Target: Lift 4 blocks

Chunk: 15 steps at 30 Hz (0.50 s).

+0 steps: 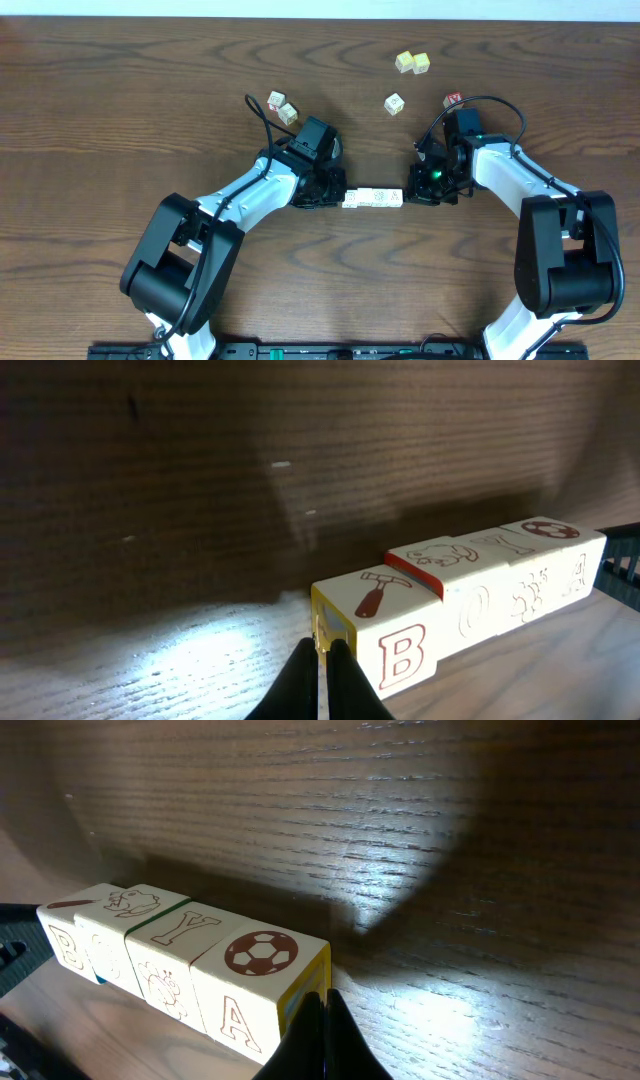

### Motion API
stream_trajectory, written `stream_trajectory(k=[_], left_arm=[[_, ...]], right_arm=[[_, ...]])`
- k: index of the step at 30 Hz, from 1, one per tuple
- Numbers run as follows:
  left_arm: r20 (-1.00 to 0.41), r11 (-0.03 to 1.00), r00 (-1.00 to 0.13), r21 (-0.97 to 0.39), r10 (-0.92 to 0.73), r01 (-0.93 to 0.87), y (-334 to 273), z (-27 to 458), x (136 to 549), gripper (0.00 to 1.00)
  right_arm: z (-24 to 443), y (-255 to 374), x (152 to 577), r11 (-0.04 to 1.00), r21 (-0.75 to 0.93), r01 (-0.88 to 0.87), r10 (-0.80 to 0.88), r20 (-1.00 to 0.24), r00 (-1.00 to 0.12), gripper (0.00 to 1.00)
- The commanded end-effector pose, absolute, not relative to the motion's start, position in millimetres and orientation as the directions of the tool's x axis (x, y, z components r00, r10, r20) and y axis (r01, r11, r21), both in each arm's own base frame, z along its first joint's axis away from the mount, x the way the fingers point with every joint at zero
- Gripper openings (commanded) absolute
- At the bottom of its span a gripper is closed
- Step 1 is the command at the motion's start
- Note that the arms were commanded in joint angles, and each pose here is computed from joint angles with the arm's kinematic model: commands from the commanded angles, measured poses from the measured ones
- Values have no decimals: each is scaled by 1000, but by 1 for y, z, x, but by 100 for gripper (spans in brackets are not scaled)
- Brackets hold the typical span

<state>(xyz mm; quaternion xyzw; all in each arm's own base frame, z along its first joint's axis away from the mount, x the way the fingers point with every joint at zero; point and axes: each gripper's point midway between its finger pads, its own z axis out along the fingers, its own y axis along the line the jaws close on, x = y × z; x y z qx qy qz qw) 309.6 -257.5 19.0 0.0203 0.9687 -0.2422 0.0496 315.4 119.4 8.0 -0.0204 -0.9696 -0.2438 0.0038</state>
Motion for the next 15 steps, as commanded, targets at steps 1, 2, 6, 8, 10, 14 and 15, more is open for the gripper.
stream_trajectory(k=[1, 2, 6, 8, 10, 14, 15], left_arm=[[-130, 895, -990, -435, 47, 99, -251, 13, 312, 7], [-129, 896, -991, -435, 40, 93, -248, 15, 313, 7], [-104, 901, -995, -430, 2, 47, -235, 26, 310, 7], [-64, 908, -998, -418, -21, 8, -230, 30, 301, 7], [0, 916, -999, -400, -38, -35, -228, 28, 286, 7], [49, 925, -999, -381, 3, -16, -241, 22, 261, 7], [45, 923, -999, -384, 17, -2, -246, 21, 258, 7]], right_arm=[[4, 122, 312, 878, 475, 55, 41, 39, -998, 1], [4, 122, 311, 878, 475, 55, 41, 39, -998, 1], [3, 120, 311, 883, 466, 57, 42, 42, -998, 1], [3, 119, 310, 888, 457, 58, 43, 43, -998, 1], [3, 119, 310, 888, 457, 58, 43, 43, -998, 1], [3, 119, 310, 888, 457, 58, 43, 43, -998, 1], [3, 119, 310, 888, 457, 58, 43, 43, -998, 1]])
